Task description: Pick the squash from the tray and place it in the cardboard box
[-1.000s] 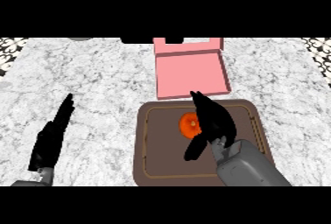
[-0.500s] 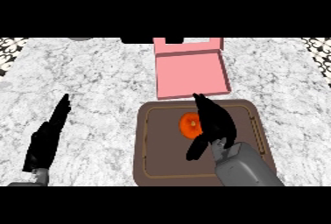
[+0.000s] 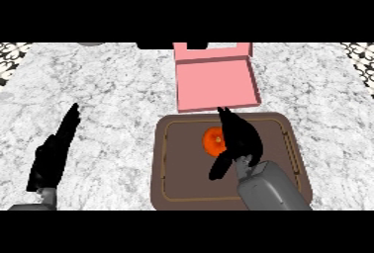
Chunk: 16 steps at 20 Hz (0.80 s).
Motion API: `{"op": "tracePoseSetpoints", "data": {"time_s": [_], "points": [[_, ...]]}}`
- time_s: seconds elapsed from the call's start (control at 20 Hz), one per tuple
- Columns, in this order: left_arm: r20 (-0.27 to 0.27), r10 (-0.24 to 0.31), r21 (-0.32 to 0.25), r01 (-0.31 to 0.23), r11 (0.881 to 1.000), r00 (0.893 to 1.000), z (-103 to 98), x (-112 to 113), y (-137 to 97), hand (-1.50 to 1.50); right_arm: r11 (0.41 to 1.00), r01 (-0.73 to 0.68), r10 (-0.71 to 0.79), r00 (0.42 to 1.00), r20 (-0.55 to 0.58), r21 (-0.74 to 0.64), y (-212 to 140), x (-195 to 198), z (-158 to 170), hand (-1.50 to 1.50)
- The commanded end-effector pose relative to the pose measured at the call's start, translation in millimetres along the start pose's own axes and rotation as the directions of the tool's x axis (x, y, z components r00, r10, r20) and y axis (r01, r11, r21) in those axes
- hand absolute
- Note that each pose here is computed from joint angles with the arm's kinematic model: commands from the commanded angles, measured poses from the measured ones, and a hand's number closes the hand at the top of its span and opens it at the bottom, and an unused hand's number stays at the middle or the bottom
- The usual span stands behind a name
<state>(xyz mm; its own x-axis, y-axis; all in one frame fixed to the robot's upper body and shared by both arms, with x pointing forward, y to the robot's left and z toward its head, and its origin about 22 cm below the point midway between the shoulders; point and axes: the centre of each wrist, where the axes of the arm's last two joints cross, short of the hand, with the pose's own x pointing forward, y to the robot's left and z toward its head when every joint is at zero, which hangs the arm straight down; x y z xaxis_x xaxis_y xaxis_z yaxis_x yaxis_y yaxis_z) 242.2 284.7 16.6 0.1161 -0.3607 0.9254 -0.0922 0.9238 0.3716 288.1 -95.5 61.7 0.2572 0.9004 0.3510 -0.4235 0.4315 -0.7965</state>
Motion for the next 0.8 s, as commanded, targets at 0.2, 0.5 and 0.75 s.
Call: {"op": "tracePoseSetpoints", "data": {"time_s": [0.2, 0.5, 0.75], "points": [[0.000, 0.016, 0.011, -0.015, 1.000, 1.000, 10, 16, -3, 0.00, 0.999, -0.034, 0.034, 0.999, -0.022, 0.018, 15, -3, 6, -1.50], [-0.006, 0.002, 0.003, -0.002, 1.000, 1.000, -7, -16, 22, 0.00, 0.998, 0.003, -0.002, 1.000, -0.012, 0.068, 11, 0, -6, 1.50], [0.005, -0.015, -0.002, 0.015, 1.000, 1.000, -4, 0, 17, 0.00, 0.981, -0.122, 0.122, 0.992, -0.010, -0.151, 12, 9, -28, 1.50]]}}
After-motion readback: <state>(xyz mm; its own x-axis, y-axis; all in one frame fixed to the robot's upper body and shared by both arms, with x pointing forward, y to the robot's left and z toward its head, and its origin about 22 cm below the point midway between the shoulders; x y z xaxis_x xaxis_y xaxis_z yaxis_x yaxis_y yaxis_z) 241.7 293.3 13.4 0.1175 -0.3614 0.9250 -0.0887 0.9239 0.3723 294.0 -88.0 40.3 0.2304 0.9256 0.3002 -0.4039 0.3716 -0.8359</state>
